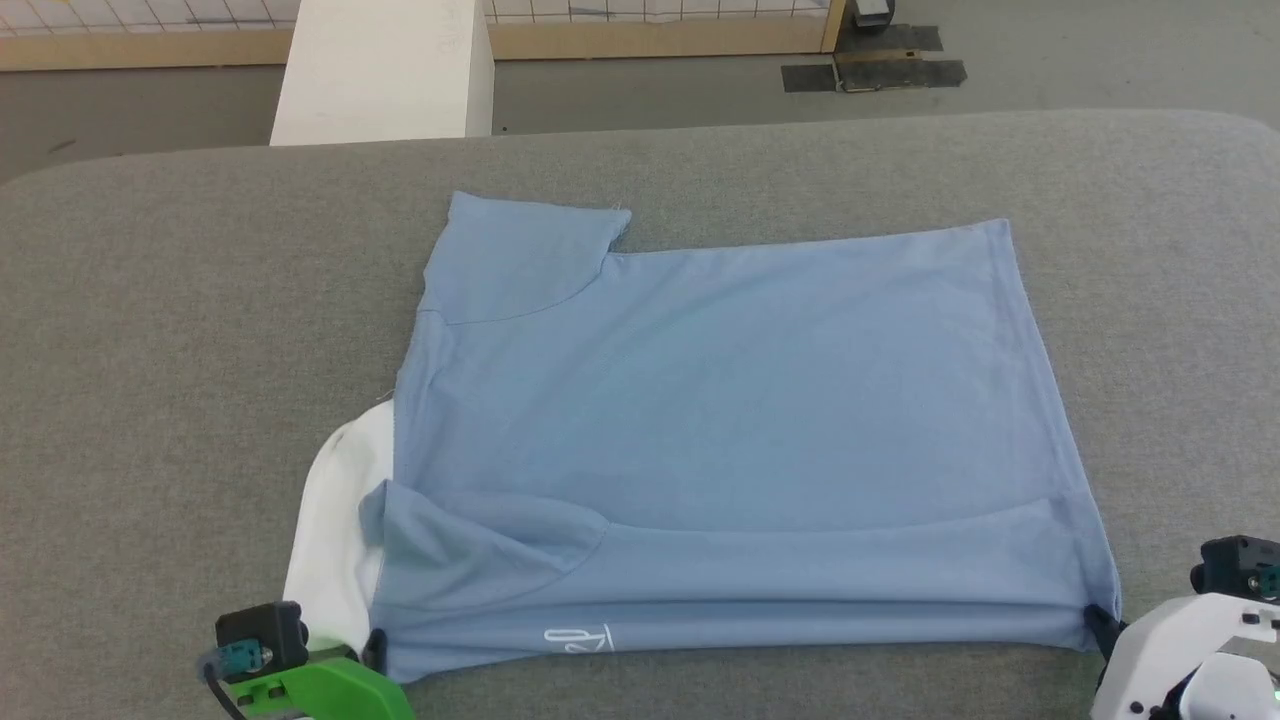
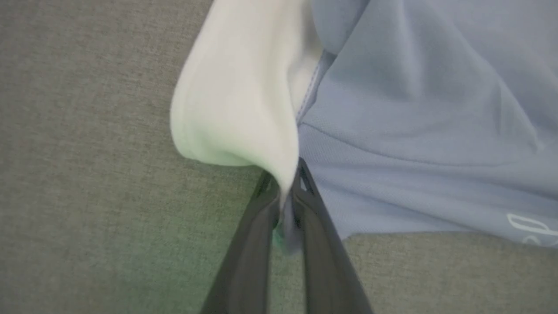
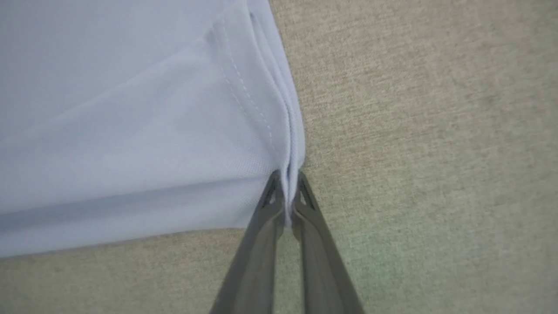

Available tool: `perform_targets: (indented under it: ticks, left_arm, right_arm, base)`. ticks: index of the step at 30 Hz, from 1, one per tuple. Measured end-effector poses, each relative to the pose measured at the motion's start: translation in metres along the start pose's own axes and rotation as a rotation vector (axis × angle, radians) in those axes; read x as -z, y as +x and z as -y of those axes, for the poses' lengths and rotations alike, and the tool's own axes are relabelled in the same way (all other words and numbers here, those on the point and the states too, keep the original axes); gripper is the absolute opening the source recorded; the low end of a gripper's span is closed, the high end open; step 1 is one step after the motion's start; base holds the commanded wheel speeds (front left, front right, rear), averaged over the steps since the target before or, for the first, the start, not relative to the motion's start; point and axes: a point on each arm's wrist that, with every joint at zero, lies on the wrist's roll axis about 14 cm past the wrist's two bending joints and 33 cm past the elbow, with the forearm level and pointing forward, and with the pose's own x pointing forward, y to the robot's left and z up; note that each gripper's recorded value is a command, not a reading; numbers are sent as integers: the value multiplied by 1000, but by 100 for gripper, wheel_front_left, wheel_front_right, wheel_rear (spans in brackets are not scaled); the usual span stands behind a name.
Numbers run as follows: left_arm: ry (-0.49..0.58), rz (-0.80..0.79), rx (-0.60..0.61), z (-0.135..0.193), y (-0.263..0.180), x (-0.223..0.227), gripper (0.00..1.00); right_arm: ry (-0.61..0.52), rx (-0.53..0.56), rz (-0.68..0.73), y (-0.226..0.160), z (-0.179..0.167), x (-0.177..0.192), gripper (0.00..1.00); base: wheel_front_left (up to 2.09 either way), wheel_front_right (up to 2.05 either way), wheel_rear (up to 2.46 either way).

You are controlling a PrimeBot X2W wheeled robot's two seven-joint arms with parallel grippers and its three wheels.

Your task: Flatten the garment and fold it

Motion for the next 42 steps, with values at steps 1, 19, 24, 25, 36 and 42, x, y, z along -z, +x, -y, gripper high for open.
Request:
perform_targets:
  ticks: [1, 19, 24, 25, 36, 42]
  left_arm:
    - [1, 2, 0, 0, 1, 1, 0]
    - [100, 446, 133, 28, -10, -105, 100]
    - [247, 614, 231, 59, 2, -166, 100]
    - [263, 626, 244, 64, 7, -174, 100]
    - [424, 525, 315, 110, 101, -245, 100]
    - [421, 284, 263, 111, 169, -240, 100]
  right_arm:
    - [0, 0, -1, 1, 0, 1, 0]
    - [-69, -107, 597, -41, -38, -95, 100]
    - [-137, -167, 782, -52, -57, -123, 100]
    - [-145, -175, 804, -52, -59, -127, 100]
    - [-190, -249, 858, -21, -84, -153, 100]
    - [-186, -256, 830, 3, -88, -154, 100]
  base:
    - [0, 0, 0]
    - [0, 0, 0]
    - [0, 0, 0]
    - [0, 0, 0]
    - [0, 0, 0]
    - [0, 0, 0]
